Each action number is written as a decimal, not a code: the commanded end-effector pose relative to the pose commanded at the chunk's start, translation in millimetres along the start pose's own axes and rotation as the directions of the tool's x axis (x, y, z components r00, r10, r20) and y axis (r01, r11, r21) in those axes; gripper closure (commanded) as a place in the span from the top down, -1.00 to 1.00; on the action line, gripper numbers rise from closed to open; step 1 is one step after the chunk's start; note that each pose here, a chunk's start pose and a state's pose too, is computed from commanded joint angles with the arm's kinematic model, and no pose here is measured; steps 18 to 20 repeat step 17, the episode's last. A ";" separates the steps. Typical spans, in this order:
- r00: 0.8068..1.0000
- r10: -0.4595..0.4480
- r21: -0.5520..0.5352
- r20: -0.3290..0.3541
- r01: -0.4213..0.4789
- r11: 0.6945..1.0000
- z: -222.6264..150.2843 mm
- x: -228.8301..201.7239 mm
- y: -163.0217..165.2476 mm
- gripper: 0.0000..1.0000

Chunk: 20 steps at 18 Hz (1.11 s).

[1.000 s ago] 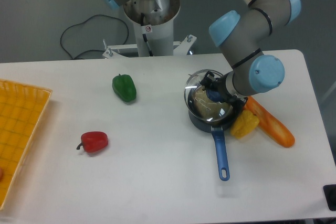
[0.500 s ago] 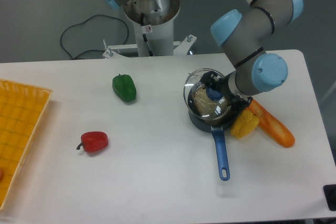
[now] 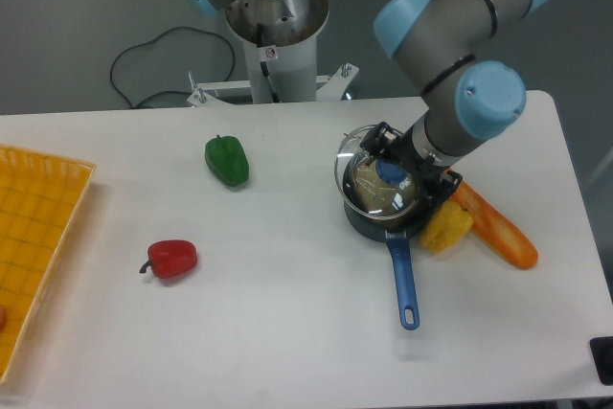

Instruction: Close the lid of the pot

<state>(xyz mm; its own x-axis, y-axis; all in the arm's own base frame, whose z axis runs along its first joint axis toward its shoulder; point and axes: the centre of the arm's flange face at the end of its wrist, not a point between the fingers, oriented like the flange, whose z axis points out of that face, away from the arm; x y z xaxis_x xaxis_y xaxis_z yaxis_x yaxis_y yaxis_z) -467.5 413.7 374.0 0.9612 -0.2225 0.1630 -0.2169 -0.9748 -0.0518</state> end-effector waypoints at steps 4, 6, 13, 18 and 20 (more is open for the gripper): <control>0.988 0.057 0.031 0.144 -0.062 0.998 -37.3 15.5 -11.9 1.00; 0.979 0.118 0.025 0.167 -0.123 0.992 -44.7 22.7 -17.2 1.00; 0.944 0.221 -0.025 0.246 -0.222 0.975 -83.3 66.5 -30.2 1.00; 0.938 0.233 -0.028 0.257 -0.234 0.972 -88.5 87.2 -30.4 1.00; 0.938 0.233 -0.028 0.257 -0.234 0.972 -88.5 87.2 -30.4 1.00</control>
